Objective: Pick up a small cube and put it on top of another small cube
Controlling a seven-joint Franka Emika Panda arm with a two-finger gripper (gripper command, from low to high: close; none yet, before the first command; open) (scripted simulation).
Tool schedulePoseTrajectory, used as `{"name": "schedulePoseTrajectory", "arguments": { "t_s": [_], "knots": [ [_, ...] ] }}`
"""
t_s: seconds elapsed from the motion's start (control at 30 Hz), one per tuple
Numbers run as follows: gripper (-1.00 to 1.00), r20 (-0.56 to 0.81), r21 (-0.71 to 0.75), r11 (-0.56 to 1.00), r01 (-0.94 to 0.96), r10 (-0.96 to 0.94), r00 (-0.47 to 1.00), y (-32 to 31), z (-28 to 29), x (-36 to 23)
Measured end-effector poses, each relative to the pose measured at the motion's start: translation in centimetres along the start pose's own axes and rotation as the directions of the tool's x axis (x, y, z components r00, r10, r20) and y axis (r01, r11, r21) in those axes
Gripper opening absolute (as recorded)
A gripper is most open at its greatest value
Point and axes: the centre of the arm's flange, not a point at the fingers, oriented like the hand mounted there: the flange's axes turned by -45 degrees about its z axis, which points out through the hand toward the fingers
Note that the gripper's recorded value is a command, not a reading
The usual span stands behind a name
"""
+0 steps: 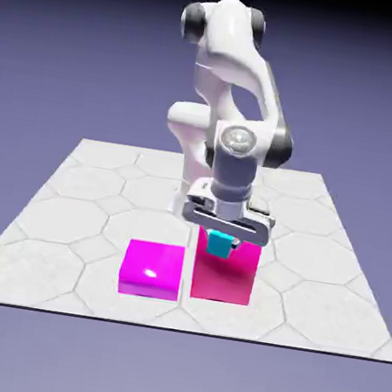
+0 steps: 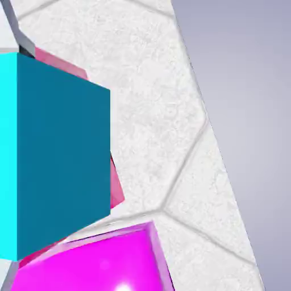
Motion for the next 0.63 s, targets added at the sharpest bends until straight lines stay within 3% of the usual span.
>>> {"name": "schedulePoseTrajectory", "arguments": {
  "t_s": [0.3,0.5,0.53,0.63],
  "knots": [
    [-1.0,0.039,-0.049,0.917,0.396,-0.394,0.918,0.3,-7.7,-10.9],
    [-1.0,0.079,-0.061,0.934,0.352,-0.347,0.935,1.1,-0.7,-10.6],
    [1.0,0.079,-0.061,0.934,0.352,-0.347,0.935,1.2,0.3,-10.6],
    [1.0,0.079,-0.064,0.934,0.352,-0.347,0.935,1.1,-1.1,-10.5]
  ]
}}
